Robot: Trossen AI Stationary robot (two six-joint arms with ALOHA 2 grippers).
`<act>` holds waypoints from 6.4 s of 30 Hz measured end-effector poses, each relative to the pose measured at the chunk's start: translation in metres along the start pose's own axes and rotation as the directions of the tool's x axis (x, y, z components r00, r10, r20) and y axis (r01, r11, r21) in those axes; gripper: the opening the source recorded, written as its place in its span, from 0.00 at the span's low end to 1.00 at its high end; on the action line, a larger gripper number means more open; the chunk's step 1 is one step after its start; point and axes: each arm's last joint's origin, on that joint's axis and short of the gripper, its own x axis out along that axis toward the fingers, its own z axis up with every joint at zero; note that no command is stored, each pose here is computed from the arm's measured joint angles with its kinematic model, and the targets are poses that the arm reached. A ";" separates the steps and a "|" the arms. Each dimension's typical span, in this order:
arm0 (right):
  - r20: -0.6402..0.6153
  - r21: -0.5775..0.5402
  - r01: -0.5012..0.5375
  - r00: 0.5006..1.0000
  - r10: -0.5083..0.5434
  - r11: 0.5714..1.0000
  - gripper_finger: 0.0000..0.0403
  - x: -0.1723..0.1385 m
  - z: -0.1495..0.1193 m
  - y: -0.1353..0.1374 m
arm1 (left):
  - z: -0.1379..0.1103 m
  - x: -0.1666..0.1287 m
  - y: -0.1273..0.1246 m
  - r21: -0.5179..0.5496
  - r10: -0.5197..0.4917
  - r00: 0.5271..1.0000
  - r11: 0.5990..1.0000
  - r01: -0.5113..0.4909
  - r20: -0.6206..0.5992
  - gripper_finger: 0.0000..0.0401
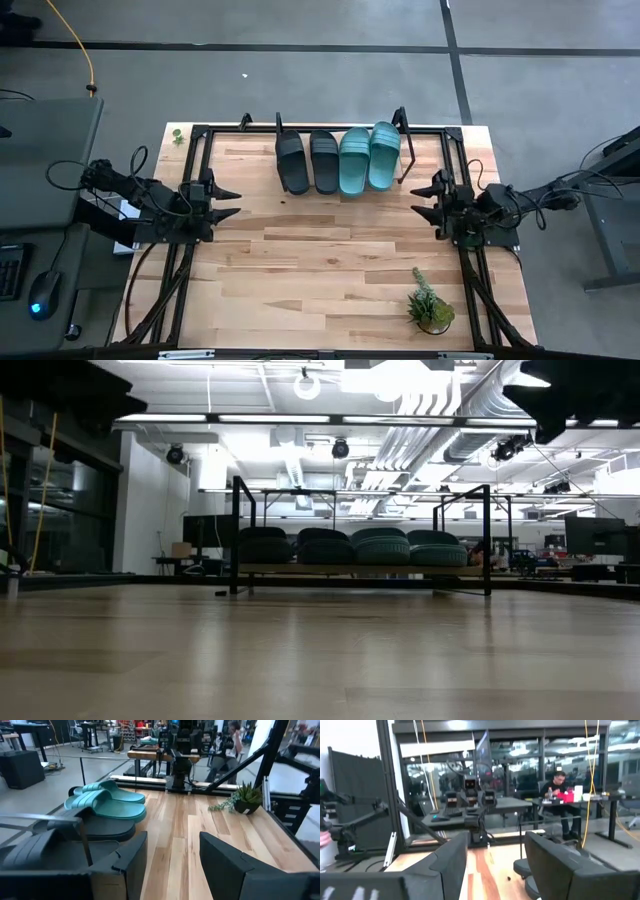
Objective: Pick and place slides into the shelf
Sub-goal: Return to Home Position
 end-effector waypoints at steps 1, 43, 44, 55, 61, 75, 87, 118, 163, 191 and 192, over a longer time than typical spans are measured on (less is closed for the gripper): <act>0.013 0.000 -0.001 1.000 0.001 1.000 0.47 -0.001 -0.004 0.000 | -0.003 -0.001 0.001 -0.008 -0.001 1.000 1.000 0.001 0.006 0.41; -0.007 0.012 0.036 0.999 -0.035 0.999 0.47 -0.010 -0.023 -0.050 | -0.037 0.005 0.000 -0.144 -0.029 0.994 0.989 0.045 0.107 0.41; -0.008 0.011 0.033 0.999 -0.033 0.999 0.47 -0.010 -0.023 -0.051 | -0.041 0.007 0.000 -0.152 -0.028 0.995 0.987 0.042 0.094 0.41; -0.021 0.021 0.036 0.999 -0.035 0.999 0.47 -0.011 -0.024 -0.052 | -0.056 0.017 0.008 -0.190 0.063 0.997 0.980 -0.055 0.034 0.41; -0.033 0.036 0.038 0.999 -0.037 0.999 0.47 -0.011 -0.026 -0.053 | -0.054 0.022 0.022 -0.159 0.008 1.000 0.987 -0.003 0.026 0.41; 0.026 -0.007 0.022 0.999 -0.022 1.000 0.47 -0.011 -0.019 -0.052 | -0.061 0.027 0.033 -0.055 -0.028 0.998 0.998 0.031 0.059 0.41; 0.040 -0.042 0.045 0.998 -0.043 0.998 0.47 -0.011 -0.018 -0.052 | -0.065 0.031 0.034 -0.034 -0.015 0.993 0.999 0.020 0.119 0.41; -0.212 -0.013 0.250 0.946 -0.247 0.968 0.47 -0.008 -0.047 -0.049 | -0.067 0.033 0.034 -0.058 -0.008 0.996 0.998 0.013 0.094 0.41; -0.247 0.222 0.303 0.937 -0.247 0.927 0.47 -0.007 -0.050 -0.050 | -0.067 0.033 0.034 -0.059 -0.008 0.996 0.998 0.013 0.094 0.41; -0.248 0.222 0.303 0.937 -0.247 0.927 0.47 -0.007 -0.050 -0.050 | -0.067 0.033 0.034 -0.059 -0.008 0.995 0.998 0.013 0.094 0.41; -0.247 0.222 0.303 0.937 -0.247 0.927 0.47 -0.007 -0.050 -0.050 | -0.067 0.033 0.034 -0.059 -0.008 0.995 0.998 0.013 0.094 0.41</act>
